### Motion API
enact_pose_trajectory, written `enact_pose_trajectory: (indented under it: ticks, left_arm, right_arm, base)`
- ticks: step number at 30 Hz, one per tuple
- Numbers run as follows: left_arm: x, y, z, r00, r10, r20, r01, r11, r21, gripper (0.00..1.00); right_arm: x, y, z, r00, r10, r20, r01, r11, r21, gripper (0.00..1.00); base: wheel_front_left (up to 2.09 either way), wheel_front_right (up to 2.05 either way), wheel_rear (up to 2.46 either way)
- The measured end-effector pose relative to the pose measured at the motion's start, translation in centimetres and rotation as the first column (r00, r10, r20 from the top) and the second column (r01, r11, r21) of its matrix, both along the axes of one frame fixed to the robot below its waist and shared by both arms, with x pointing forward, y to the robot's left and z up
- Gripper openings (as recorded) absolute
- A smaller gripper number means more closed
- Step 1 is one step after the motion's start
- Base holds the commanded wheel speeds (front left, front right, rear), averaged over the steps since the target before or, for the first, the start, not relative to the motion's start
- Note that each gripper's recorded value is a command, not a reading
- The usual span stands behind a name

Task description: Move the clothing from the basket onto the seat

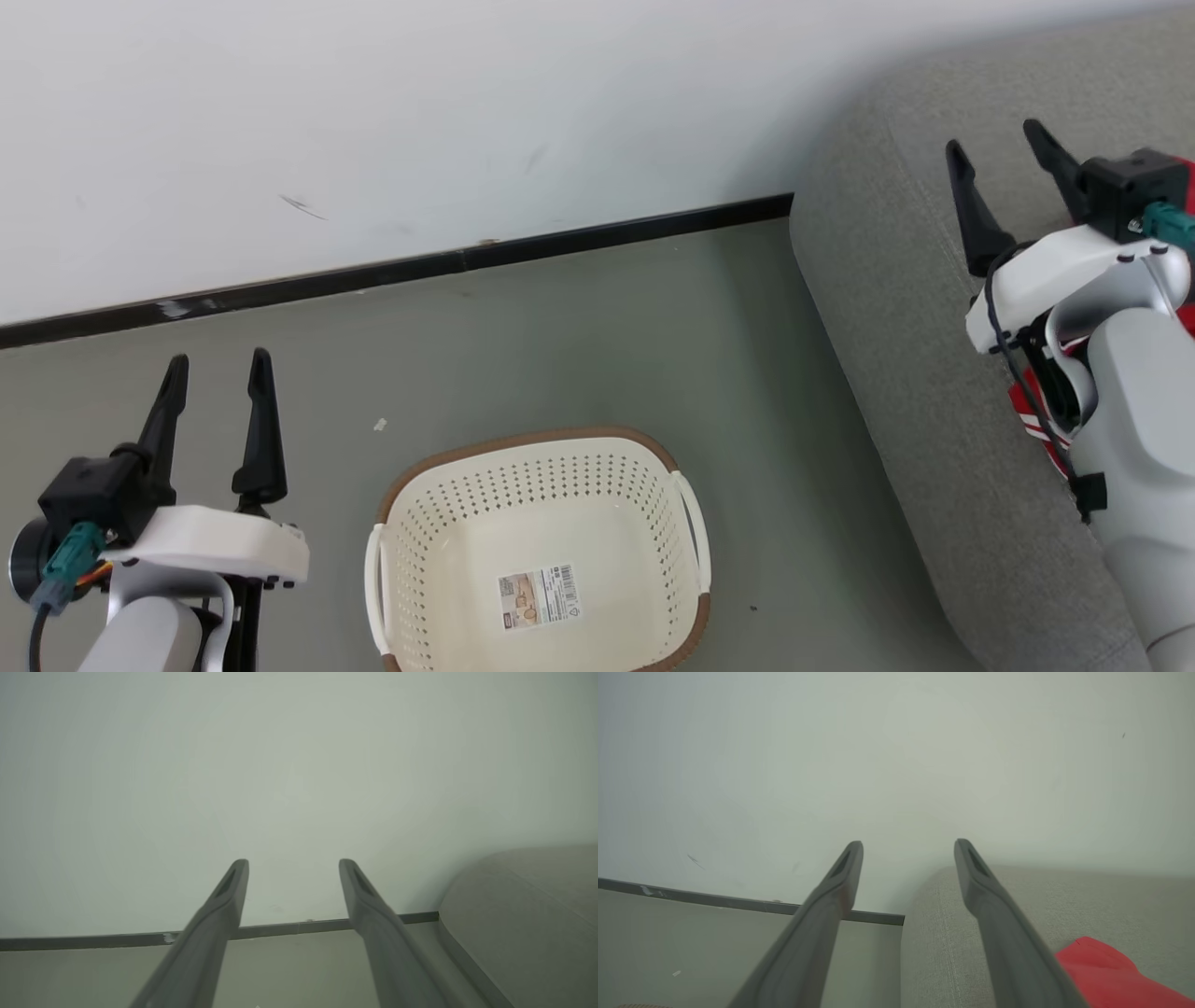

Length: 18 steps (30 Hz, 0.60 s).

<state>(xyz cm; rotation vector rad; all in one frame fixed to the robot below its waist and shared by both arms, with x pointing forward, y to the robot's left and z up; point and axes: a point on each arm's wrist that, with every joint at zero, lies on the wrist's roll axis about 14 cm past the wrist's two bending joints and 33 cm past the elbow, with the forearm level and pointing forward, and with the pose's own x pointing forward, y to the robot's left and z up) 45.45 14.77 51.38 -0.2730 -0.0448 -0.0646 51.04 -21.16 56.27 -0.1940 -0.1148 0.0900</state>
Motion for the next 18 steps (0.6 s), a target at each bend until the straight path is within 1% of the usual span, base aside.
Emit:
enact_pose_trajectory:
  ticks: [7, 12, 18]
  left_arm:
    - [-2.0, 2.5, -0.2, 0.996, 0.090, -0.017, -0.090, 0.996, 0.008, 1.00]
    - [-3.1, 3.1, -0.2, 0.992, 0.123, -0.022, -0.123, 0.992, 0.003, 1.00]
    - [-4.6, 4.0, -0.4, 0.987, 0.160, -0.033, -0.160, 0.987, 0.003, 1.00]
  right_arm:
    - [-1.2, 2.7, -0.4, 0.999, 0.052, 0.005, -0.052, 0.997, 0.051, 1.00]
    - [-2.3, 4.5, -1.1, 0.997, 0.079, -0.001, -0.079, 0.992, 0.102, 1.00]
    - [-4.2, 6.3, -2.2, 0.993, 0.114, -0.015, -0.111, 0.984, 0.137, 1.00]
  base:
    - [0.00, 0.00, 0.00]
    - [0.00, 0.00, 0.00]
    - [0.00, 0.00, 0.00]
